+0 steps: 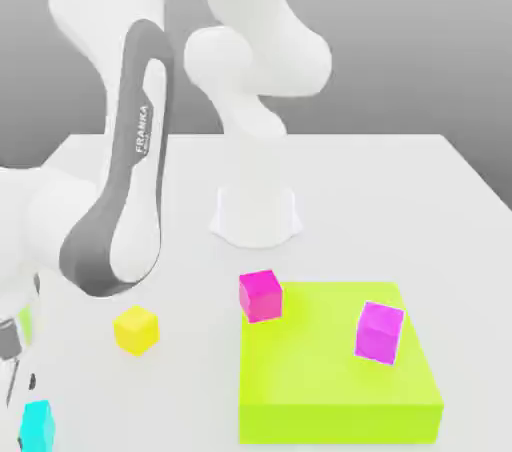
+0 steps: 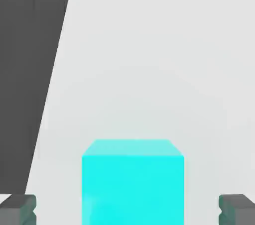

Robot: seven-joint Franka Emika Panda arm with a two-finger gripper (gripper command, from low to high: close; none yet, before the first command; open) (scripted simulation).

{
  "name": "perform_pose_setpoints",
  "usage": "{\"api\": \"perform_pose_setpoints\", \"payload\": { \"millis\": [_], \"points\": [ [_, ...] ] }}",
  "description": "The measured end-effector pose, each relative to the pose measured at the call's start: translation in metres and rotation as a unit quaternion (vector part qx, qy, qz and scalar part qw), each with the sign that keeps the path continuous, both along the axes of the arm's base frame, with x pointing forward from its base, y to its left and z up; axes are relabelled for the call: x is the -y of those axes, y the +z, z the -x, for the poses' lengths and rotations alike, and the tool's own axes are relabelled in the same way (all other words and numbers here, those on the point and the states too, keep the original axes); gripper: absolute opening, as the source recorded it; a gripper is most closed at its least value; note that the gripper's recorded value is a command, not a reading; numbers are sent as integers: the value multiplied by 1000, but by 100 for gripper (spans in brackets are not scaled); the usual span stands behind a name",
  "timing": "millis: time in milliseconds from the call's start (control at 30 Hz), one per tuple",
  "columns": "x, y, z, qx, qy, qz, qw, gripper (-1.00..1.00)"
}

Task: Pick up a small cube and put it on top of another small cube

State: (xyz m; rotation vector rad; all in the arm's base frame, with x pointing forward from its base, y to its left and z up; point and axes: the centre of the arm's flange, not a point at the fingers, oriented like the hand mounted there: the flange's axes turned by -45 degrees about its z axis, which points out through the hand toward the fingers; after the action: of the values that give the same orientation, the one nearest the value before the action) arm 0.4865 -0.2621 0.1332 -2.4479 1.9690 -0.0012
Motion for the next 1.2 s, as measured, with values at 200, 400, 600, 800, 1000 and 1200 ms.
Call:
{"api": "perform_pose_setpoints", "payload": {
  "millis": [200, 400, 600, 800, 1000, 1200],
  "points": [
    [0, -1, 0, 0, 0, 0, 1000, -100],
    [-8, 64, 13, 6, -33, -12, 999, -100],
    [-41, 92, 63, 18, -151, -40, 988, -100],
    [-71, 107, 122, 13, -267, -32, 963, -100],
    [-87, 93, 169, 2, -350, -1, 937, -100],
    [-89, 43, 172, 1, -353, 0, 936, 100]
  ]
}}
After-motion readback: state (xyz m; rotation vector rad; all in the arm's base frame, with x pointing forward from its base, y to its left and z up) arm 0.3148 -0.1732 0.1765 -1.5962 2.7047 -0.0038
